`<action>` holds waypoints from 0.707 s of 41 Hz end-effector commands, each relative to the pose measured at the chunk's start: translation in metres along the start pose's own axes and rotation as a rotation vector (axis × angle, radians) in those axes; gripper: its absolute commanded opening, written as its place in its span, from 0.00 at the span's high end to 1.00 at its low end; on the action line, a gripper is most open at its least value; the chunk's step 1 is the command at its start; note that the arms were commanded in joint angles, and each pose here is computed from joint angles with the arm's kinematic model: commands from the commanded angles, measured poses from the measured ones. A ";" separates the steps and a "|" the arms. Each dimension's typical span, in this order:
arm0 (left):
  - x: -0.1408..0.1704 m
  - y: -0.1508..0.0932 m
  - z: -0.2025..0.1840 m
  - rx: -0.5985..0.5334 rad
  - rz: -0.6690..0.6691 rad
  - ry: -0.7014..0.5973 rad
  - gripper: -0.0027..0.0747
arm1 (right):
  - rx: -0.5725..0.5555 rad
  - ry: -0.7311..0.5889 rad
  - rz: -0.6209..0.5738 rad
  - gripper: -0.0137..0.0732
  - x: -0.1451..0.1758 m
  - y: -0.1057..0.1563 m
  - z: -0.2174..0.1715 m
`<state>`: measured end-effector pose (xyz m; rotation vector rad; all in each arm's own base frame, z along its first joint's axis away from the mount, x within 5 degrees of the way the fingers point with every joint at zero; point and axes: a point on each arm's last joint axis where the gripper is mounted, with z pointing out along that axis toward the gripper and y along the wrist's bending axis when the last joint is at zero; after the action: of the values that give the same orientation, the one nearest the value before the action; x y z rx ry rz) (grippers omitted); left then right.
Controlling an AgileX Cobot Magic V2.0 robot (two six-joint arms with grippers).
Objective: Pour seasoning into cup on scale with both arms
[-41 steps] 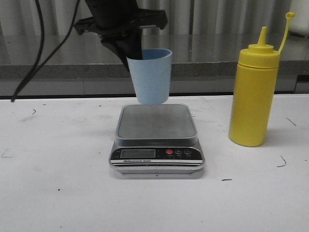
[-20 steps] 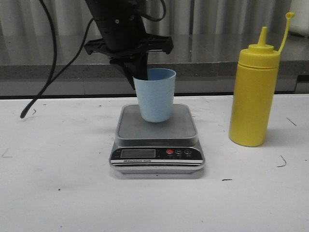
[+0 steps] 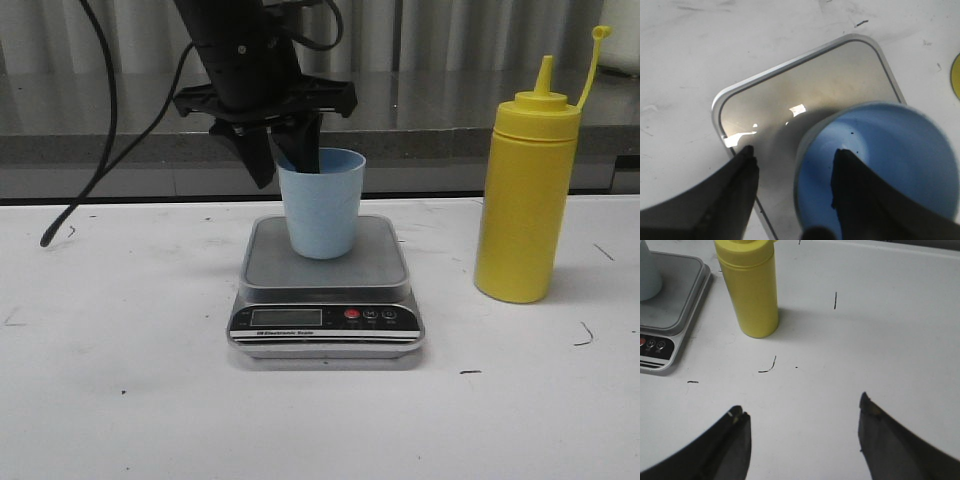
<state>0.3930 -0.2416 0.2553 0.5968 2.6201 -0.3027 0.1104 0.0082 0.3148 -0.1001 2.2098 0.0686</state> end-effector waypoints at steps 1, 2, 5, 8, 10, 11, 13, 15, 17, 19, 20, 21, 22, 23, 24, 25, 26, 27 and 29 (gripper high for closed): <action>-0.016 -0.009 -0.072 0.013 0.013 -0.195 0.51 | 0.012 -0.087 -0.011 0.28 -0.014 -0.001 -0.005; -0.015 -0.009 -0.086 0.006 0.020 -0.222 0.51 | 0.012 -0.087 -0.011 0.28 -0.014 -0.001 -0.005; -0.008 -0.008 -0.118 -0.009 0.036 -0.283 0.51 | 0.012 -0.087 -0.011 0.28 -0.014 -0.001 -0.005; 0.006 -0.007 -0.141 -0.026 0.050 -0.335 0.51 | 0.012 -0.087 -0.011 0.28 -0.014 -0.001 -0.005; 0.017 -0.006 -0.151 -0.026 0.052 -0.353 0.51 | 0.012 -0.087 -0.011 0.28 -0.014 -0.001 -0.005; 0.021 -0.006 -0.156 -0.024 0.052 -0.369 0.51 | 0.012 -0.087 -0.011 0.28 -0.014 -0.001 -0.005; 0.035 -0.004 -0.162 -0.024 0.050 -0.381 0.51 | 0.012 -0.087 -0.011 0.28 -0.014 -0.001 -0.005; 0.047 -0.002 -0.172 -0.027 0.052 -0.407 0.51 | 0.012 -0.087 -0.011 0.28 -0.014 -0.001 -0.005; 0.061 0.000 -0.180 -0.042 0.065 -0.429 0.51 | 0.012 -0.087 -0.011 0.28 -0.014 -0.001 -0.005; 0.077 0.002 -0.187 -0.047 0.071 -0.445 0.51 | 0.012 -0.087 -0.011 0.28 -0.014 -0.001 -0.005; 0.084 0.002 -0.188 -0.047 0.071 -0.445 0.51 | 0.012 -0.087 -0.011 0.28 -0.014 -0.001 -0.005; 0.088 0.003 -0.193 -0.047 0.069 -0.458 0.51 | 0.012 -0.087 -0.011 0.28 -0.014 -0.001 -0.005; 0.096 0.005 -0.196 -0.050 0.066 -0.462 0.51 | 0.012 -0.087 -0.011 0.28 -0.014 -0.001 -0.005; 0.103 0.006 -0.197 -0.050 0.064 -0.461 0.51 | 0.012 -0.087 -0.011 0.28 -0.014 -0.001 -0.005; 0.109 0.008 -0.202 -0.053 0.060 -0.472 0.51 | 0.012 -0.087 -0.011 0.28 -0.014 -0.001 -0.005; 0.115 0.010 -0.202 -0.055 0.052 -0.472 0.51 | 0.012 -0.087 -0.011 0.28 -0.014 -0.001 -0.005; 0.121 0.012 -0.207 -0.058 0.039 -0.483 0.51 | 0.012 -0.087 -0.011 0.28 -0.014 -0.001 -0.005; 0.126 0.014 -0.210 -0.060 0.026 -0.486 0.51 | 0.012 -0.087 -0.011 0.28 -0.014 -0.001 -0.005; 0.138 0.020 -0.214 -0.072 0.000 -0.489 0.51 | 0.012 -0.087 -0.011 0.28 -0.014 -0.001 -0.005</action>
<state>0.2267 -0.1261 0.3594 0.5169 2.2674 -0.2775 0.1104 0.0082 0.3148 -0.1001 2.2098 0.0686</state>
